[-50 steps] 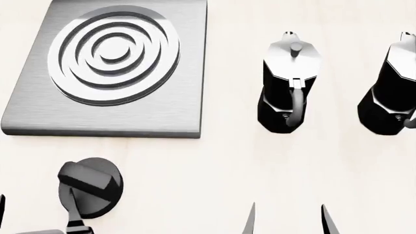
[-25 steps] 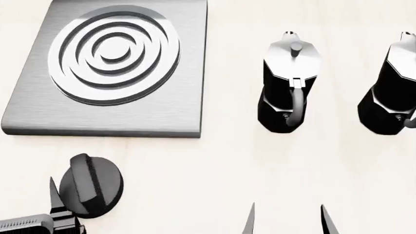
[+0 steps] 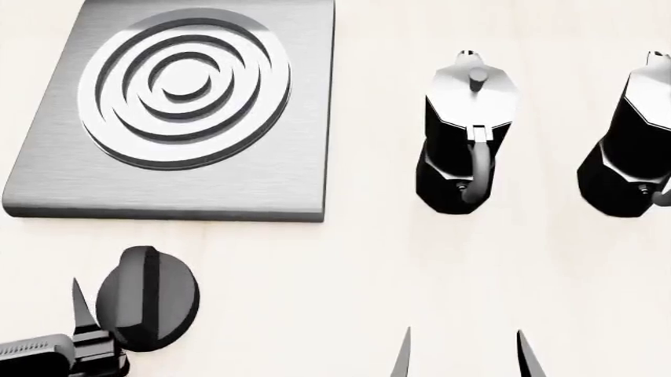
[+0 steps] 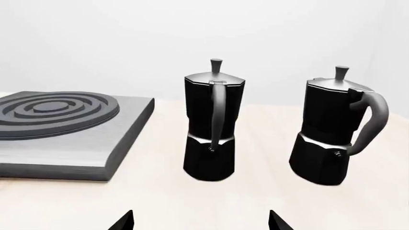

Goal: Turn off the stove.

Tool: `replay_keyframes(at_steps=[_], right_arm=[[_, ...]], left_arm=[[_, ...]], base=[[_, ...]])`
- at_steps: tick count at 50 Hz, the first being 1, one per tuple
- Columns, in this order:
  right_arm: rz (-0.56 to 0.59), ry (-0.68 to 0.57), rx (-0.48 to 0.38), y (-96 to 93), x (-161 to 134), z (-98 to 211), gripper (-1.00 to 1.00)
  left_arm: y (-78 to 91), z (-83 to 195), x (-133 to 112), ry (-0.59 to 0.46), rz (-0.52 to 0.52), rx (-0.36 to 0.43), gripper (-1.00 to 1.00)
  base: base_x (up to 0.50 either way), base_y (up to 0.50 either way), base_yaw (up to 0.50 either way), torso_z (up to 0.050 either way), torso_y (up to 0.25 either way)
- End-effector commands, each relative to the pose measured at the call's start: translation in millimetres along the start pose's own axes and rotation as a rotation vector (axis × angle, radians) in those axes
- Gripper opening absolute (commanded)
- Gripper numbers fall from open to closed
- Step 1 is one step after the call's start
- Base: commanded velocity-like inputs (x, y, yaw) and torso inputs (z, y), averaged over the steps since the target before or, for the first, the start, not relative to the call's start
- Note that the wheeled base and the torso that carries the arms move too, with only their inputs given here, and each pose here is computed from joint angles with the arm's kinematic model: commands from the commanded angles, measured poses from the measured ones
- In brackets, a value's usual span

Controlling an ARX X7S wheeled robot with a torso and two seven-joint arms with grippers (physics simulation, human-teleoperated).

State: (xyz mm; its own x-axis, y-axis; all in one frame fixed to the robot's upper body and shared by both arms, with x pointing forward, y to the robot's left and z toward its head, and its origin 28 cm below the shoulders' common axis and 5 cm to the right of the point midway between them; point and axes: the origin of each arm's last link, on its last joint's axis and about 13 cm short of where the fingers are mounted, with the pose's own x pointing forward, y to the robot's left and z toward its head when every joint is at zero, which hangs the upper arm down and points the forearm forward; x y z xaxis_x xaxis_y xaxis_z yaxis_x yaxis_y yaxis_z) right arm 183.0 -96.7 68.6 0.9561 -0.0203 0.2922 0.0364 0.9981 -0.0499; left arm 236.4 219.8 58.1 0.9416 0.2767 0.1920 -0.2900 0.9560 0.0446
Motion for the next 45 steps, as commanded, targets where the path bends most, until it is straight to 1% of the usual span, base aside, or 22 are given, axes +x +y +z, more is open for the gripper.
replay_keyframes(at_steps=[1,9,19,23,24,25,27,40,45], right_arm=[[-0.002,-0.010,-0.011,-0.7,2.2,-0.1,1.00],[-0.001,-0.008,-0.012,-0.3,2.0,-0.7,1.00],[-0.001,-0.008,-0.013,-0.3,2.0,-0.4,1.00],[-0.003,-0.009,-0.012,-0.5,2.4,-0.3,1.00],[-0.005,-0.010,-0.014,-0.6,2.9,-0.9,1.00],[-0.005,-0.010,-0.014,-0.6,2.9,-0.9,1.00],[-0.009,-0.008,-0.012,-1.3,3.5,-1.7,1.00],[-0.014,-0.020,-0.001,-1.1,6.7,-3.2,1.00],[-0.013,-0.018,-0.002,0.1,8.0,-4.6,1.00]], left_arm=[[2.2,11.2,-9.2,-0.017,-0.032,-0.035,1.00],[6.4,22.1,-14.9,-0.043,-0.037,-0.040,1.00],[10.8,33.1,-18.9,-0.077,-0.017,-0.041,1.00],[10.2,39.3,-24.5,-0.089,-0.059,-0.056,1.00],[8.8,40.7,-27.0,-0.089,-0.096,-0.055,1.00],[8.8,40.7,-27.0,-0.089,-0.096,-0.055,1.00],[7.5,42.2,-30.4,-0.085,-0.132,-0.061,1.00],[8.1,58.5,-43.5,-0.117,-0.204,-0.087,1.00],[9.3,62.0,-46.2,-0.130,-0.216,-0.099,1.00]], base=[[0.00,0.00,0.00,0.000,0.000],[0.00,0.00,0.00,0.000,0.000],[0.00,0.00,0.00,0.000,0.000],[0.00,0.00,0.00,0.000,0.000],[0.00,0.00,0.00,0.000,0.000],[0.00,0.00,0.00,0.000,0.000],[0.00,0.00,0.00,0.000,0.000],[0.00,0.00,0.00,0.000,0.000],[0.00,0.00,0.00,0.000,0.000]])
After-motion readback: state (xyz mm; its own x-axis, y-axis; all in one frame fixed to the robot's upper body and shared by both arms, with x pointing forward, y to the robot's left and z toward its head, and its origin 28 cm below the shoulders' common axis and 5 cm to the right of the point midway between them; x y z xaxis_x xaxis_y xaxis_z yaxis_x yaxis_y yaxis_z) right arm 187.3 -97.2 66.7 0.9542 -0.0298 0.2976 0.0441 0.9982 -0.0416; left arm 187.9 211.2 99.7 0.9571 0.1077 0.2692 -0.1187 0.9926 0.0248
